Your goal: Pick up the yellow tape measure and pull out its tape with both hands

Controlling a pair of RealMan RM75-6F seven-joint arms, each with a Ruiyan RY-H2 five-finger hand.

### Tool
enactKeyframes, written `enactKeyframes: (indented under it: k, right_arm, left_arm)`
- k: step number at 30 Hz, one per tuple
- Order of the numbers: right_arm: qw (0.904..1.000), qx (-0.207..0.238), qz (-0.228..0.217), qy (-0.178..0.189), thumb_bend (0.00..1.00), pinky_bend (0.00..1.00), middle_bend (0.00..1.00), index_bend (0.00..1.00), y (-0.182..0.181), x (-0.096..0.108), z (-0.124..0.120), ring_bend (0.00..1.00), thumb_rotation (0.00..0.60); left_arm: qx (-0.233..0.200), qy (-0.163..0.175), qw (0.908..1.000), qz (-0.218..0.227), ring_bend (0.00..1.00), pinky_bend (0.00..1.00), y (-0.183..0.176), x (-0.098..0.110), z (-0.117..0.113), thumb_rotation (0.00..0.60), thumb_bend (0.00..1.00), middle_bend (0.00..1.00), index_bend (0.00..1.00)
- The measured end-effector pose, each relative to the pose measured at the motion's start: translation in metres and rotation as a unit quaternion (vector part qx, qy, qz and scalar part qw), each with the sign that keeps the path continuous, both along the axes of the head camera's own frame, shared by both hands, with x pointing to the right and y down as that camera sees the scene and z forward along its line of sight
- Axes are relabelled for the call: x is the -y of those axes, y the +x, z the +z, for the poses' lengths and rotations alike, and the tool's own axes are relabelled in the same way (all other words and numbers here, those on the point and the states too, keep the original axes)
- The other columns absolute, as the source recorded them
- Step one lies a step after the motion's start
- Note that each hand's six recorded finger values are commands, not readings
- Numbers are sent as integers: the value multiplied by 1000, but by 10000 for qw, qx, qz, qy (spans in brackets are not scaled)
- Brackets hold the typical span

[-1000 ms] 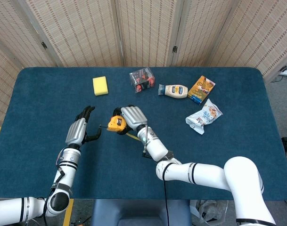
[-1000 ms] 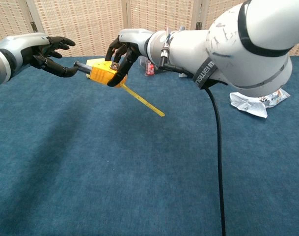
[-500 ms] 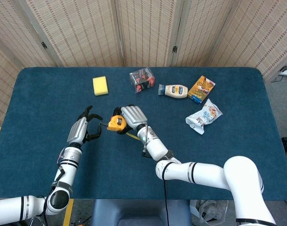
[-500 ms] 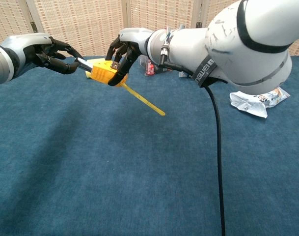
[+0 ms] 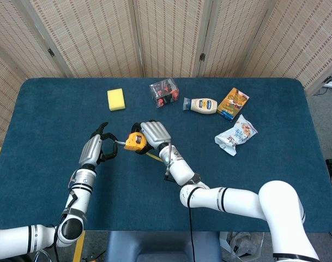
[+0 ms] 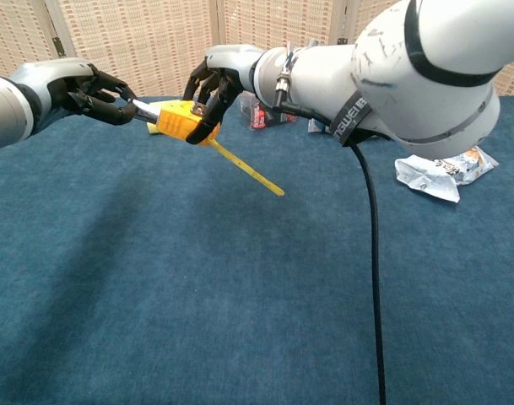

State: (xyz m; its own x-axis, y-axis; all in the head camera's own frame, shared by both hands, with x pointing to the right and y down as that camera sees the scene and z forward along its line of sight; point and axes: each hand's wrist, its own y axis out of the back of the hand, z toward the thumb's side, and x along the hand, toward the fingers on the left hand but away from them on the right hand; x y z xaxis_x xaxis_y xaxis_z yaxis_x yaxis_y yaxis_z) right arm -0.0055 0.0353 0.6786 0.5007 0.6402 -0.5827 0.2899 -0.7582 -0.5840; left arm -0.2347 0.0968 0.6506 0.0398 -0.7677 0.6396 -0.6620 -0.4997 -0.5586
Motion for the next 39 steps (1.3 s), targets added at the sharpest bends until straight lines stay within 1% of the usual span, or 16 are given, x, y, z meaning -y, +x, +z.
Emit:
enactKeyframes:
  k: [10,19,26,39]
  right_arm:
    - [10000,-52,9,-3,214,177,536,614,10,4,-3,507,600]
    - [9998,-180,65,40,214,177,536,614,30,11,-7,507,600]
    - [9993,-337,87,157,214,177,542,622,57,16,-12,510,600]
    - [9980,-500,313,238,215,177,542,622,125,16,-22,512,600]
  left_arm:
    - [165,153,9997,-6,0,10,-8,1,3,560,642,95,631]
    - [380,317,9988,0,0,10,-23,3,3,563,642,98,634]
    - [499,446,9978,-10,0,10,-40,3,1,565,642,99,635]
    - [534,623,9962,-290,0,10,-82,3,-8,559,643,104,637]
